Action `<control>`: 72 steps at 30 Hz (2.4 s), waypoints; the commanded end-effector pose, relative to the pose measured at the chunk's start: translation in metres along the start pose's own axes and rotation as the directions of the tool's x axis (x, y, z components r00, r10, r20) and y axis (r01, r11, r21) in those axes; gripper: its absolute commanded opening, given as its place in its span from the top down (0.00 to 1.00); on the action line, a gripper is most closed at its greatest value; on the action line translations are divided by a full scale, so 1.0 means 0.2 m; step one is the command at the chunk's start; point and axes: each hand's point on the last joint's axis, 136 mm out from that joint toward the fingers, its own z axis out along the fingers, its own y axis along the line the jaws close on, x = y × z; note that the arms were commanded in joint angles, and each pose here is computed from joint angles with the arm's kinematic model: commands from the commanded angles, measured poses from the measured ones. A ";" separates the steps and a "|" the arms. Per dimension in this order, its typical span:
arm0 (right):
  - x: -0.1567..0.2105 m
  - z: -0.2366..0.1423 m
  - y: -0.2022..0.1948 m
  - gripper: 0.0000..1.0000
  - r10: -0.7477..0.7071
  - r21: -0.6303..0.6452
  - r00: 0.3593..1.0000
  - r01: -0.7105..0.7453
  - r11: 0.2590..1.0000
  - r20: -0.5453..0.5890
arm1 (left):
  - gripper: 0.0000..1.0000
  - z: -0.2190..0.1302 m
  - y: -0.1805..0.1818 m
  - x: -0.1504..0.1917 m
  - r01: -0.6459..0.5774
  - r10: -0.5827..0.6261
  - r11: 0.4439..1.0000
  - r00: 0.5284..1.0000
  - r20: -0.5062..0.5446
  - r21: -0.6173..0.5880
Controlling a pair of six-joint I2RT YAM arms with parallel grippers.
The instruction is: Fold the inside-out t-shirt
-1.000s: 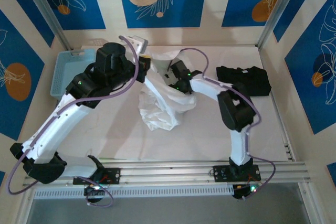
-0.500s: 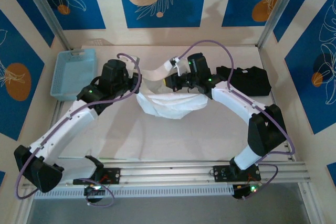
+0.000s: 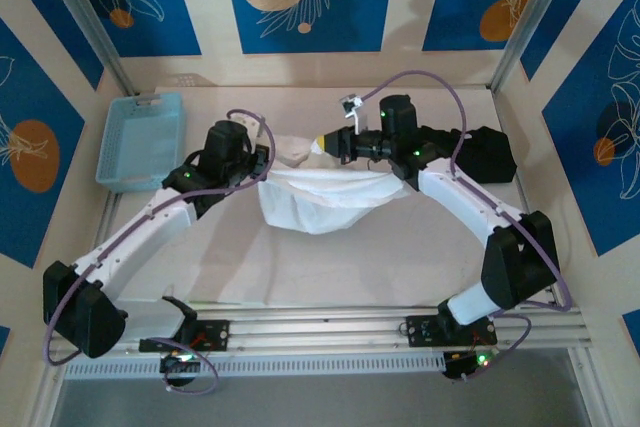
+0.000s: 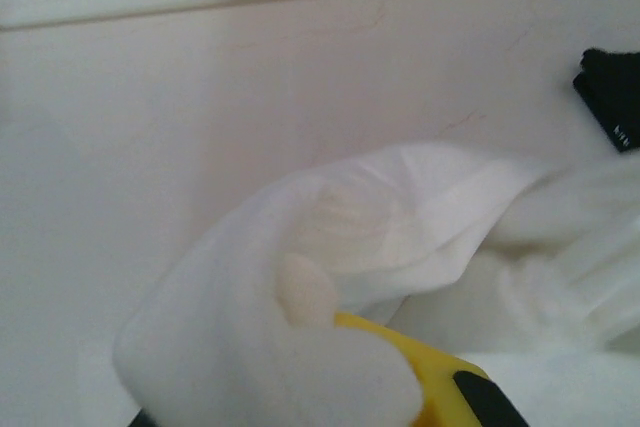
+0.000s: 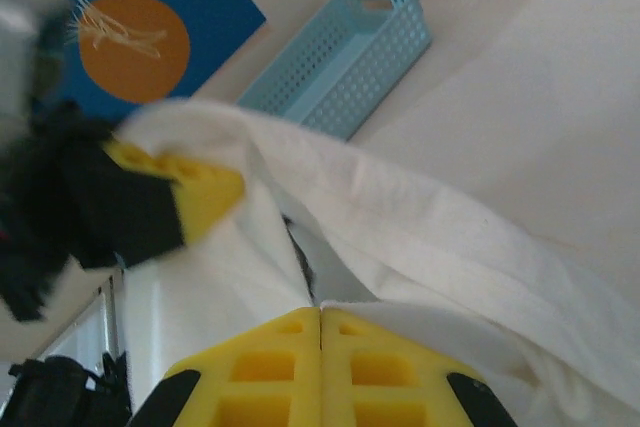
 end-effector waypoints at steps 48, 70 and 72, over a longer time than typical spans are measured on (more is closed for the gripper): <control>-0.17 -0.34 0.23 1.00 -0.151 -0.173 0.988 0.155 0.973 0.040 | 0.15 0.30 -0.27 0.15 0.074 -0.025 0.911 0.992 -0.124 0.405; -0.53 -0.56 0.41 1.00 -0.243 -0.132 0.946 0.275 0.952 0.213 | 1.00 0.67 -0.13 0.00 0.309 -0.253 0.887 0.947 -0.197 0.343; -0.58 -0.65 0.47 1.00 -0.261 -0.119 0.929 0.299 0.947 0.262 | 1.00 0.64 0.08 0.03 0.360 -0.332 0.916 0.928 -0.167 0.179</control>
